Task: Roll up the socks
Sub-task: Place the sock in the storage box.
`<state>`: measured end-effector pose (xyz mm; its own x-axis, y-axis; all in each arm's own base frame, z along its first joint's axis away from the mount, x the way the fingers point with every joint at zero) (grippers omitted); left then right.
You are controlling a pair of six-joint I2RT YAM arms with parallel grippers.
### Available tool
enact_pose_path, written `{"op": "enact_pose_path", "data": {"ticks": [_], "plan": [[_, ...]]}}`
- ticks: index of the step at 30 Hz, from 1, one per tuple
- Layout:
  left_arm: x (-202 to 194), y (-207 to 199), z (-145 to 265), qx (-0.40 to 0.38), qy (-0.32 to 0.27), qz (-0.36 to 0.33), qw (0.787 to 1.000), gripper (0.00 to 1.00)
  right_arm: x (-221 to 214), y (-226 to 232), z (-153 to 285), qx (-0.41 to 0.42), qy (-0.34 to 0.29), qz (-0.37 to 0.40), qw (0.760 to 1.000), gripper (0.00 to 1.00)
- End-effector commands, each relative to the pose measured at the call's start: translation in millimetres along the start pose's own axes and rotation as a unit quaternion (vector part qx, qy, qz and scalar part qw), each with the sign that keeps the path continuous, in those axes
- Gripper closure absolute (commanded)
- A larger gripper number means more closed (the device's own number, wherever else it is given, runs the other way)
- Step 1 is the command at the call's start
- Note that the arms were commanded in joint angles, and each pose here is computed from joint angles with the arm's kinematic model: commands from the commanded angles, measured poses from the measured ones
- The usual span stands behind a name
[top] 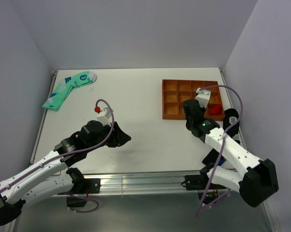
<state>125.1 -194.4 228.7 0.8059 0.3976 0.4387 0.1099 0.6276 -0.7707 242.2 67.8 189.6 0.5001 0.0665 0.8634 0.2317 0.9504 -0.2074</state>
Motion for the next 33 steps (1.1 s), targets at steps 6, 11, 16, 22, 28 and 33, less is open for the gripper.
{"op": "enact_pose_path", "data": {"ticks": [6,11,16,22,28,33], "plan": [[-1,-10,11,-0.044,0.019,-0.034,0.998,0.57,37,-17,-47,-0.109,0.029,0.047,0.993,1.0],[3,-17,18,-0.058,0.014,-0.042,0.997,0.57,35,-24,-71,-0.134,0.075,0.068,0.986,1.0],[2,-18,17,-0.064,0.017,-0.046,0.997,0.57,26,-26,-89,-0.148,0.112,0.085,0.979,1.0],[0,-18,12,-0.068,0.027,-0.05,0.996,0.56,20,-22,-108,-0.152,0.137,0.093,0.974,1.0],[0,-19,10,-0.068,0.032,-0.06,0.995,0.57,13,-19,-125,-0.165,0.163,0.108,0.967,1.0],[-1,-20,8,-0.071,0.038,-0.061,0.995,0.56,3,-16,-135,-0.168,0.187,0.115,0.961,1.0]]}}
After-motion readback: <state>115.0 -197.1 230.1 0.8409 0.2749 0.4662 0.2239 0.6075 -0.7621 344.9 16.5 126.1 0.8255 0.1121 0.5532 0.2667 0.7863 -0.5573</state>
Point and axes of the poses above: each gripper's point midway between its finger pads, its own z axis back along the fingers, its own y axis along the line the jaws close on, x = y × z, the point moved 7 cm from there along z, back along the fingers, and after that the axes turned 13 degrees about z, right-handed, at the moved point
